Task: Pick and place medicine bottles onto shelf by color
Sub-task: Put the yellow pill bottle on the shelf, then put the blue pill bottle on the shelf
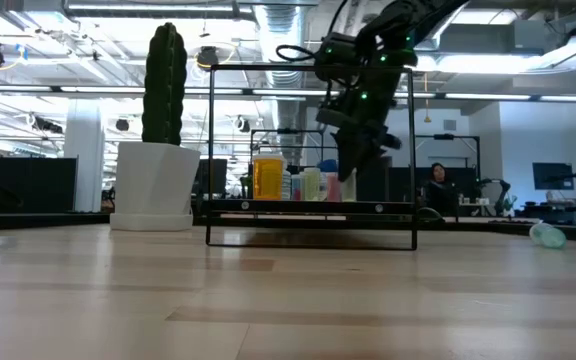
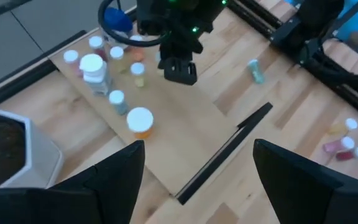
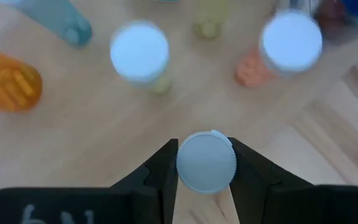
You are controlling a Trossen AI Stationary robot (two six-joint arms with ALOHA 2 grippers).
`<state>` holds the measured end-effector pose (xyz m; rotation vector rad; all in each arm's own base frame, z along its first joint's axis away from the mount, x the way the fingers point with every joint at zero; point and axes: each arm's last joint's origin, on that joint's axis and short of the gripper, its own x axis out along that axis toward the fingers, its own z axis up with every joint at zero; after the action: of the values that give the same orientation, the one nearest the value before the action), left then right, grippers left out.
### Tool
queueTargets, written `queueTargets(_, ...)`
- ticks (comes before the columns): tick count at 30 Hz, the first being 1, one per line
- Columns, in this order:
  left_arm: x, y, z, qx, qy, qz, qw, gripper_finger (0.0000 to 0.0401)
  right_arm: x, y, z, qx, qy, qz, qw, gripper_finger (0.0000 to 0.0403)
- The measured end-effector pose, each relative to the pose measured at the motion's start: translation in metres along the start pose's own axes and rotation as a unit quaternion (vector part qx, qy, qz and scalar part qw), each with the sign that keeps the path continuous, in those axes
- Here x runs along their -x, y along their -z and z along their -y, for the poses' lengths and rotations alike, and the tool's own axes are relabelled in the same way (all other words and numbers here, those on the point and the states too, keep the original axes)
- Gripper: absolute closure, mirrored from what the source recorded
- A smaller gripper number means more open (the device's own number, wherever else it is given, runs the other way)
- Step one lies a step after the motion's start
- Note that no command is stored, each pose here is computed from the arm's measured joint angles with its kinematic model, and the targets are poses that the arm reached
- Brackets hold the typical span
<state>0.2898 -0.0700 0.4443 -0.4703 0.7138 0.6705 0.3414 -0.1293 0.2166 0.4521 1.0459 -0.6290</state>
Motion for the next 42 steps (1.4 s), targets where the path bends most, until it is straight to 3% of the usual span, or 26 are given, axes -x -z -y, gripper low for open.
queueTargets(15, 0.007, 0.001, -0.012, -0.012, -0.021, -0.008, 1.000, 0.0115, -0.008, -0.007, -0.005, -0.002, -0.019, 0.023, 1.000, 0.0259)
queueTargets(25, 0.008, 0.001, -0.013, -0.014, -0.024, -0.009, 1.000, 0.0115, -0.005, -0.005, -0.008, 0.003, -0.021, 0.019, 1.000, 0.0191)
queueTargets(34, 0.008, 0.001, -0.013, -0.017, -0.024, -0.015, 0.999, 0.0115, 0.038, -0.001, 0.002, -0.017, -0.023, 0.026, 0.999, 0.0175)
queueTargets(42, 0.012, -0.001, -0.019, -0.023, -0.025, -0.009, 0.999, 0.0115, 0.069, 0.025, 0.017, -0.076, 0.027, -0.070, 0.994, 0.0177)
